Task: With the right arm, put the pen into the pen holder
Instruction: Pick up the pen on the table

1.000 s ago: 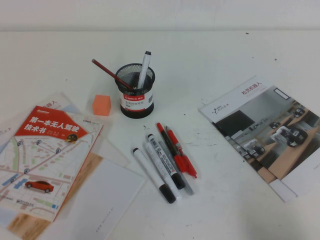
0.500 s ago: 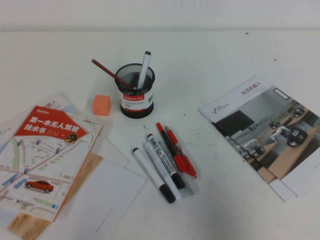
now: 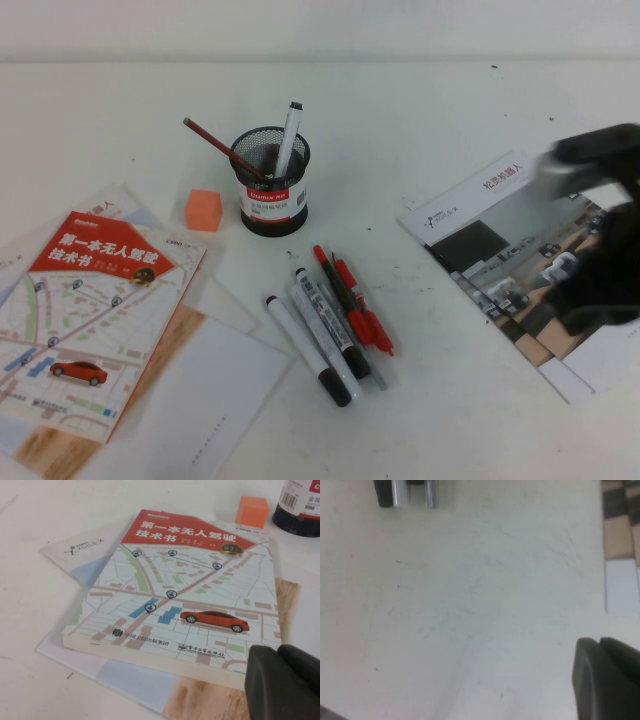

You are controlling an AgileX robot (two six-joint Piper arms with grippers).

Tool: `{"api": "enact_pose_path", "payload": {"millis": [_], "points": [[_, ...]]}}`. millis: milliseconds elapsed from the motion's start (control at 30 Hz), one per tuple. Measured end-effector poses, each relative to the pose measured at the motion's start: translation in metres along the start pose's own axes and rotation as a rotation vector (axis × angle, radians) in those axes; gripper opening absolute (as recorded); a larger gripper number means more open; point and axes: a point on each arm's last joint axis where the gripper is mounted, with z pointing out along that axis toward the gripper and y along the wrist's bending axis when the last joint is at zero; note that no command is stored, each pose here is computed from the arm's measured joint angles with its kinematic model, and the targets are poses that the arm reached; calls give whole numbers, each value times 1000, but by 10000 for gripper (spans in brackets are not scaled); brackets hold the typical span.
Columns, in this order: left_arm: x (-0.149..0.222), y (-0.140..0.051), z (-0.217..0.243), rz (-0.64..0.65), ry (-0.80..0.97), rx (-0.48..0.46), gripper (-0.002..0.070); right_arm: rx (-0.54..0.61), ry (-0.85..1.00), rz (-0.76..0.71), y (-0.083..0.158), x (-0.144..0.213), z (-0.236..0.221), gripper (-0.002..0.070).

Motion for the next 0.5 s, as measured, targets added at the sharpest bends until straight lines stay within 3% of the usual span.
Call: {"api": "enact_pose_path", "payload": {"millis": [333,500], "points": [[0,0,0,0,0,0,-1,-11,131,-143,40,-70,64,-10],[0,0,0,0,0,0,-1,-40,142,-141,46,-87,79,88]]}}
